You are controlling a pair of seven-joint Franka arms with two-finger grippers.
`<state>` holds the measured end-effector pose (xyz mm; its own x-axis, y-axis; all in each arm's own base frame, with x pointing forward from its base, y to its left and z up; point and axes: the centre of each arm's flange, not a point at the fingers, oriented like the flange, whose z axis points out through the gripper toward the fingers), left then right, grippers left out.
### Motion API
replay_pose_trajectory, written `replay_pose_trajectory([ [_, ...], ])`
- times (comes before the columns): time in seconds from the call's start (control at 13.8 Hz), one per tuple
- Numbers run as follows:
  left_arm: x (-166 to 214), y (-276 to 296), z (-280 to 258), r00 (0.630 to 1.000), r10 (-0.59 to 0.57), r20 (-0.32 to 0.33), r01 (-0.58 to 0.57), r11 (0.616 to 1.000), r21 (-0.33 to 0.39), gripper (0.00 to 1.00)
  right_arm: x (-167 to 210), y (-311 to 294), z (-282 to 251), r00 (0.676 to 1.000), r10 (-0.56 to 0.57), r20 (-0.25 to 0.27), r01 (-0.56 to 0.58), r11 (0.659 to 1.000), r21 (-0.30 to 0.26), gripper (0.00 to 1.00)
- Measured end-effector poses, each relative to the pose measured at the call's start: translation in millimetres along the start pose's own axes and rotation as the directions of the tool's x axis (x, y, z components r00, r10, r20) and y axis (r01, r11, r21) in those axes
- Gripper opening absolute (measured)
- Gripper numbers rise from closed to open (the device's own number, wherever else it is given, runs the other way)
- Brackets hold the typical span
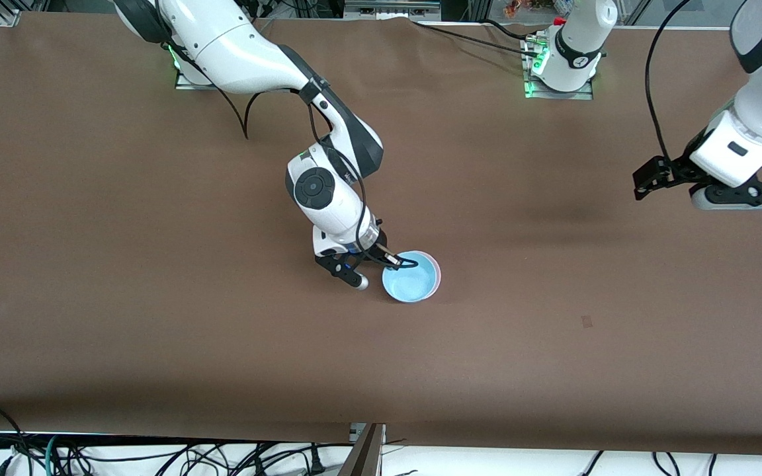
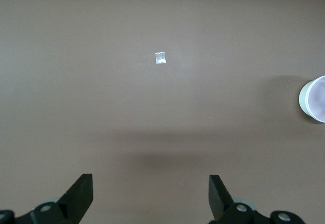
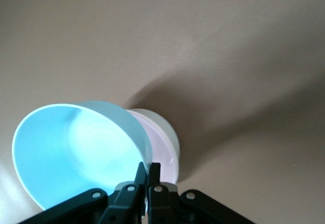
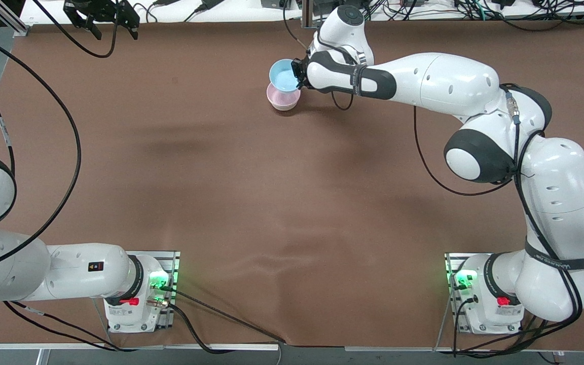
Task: Stack pink and blue bowls on white bowl
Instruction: 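Lower the blue bowl onto the pink bowl with the right gripper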
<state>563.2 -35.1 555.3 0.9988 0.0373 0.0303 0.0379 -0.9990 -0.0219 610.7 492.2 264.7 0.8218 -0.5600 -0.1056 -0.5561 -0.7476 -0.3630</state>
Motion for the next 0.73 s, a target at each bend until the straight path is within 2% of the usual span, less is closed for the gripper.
replay_pose_trajectory([
  [0.22,-5,-2,-8,0.999,-0.002,0.041,0.002,1.000,0.005,1.00,-1,-6,-1,1.000,0.011,0.008,-0.011,1.000,0.017,0.03],
  [0.73,-5,-1,-8,0.999,0.000,0.048,0.000,1.000,0.005,1.00,-12,0,16,0.995,0.092,0.047,-0.092,0.996,-0.015,0.03],
])
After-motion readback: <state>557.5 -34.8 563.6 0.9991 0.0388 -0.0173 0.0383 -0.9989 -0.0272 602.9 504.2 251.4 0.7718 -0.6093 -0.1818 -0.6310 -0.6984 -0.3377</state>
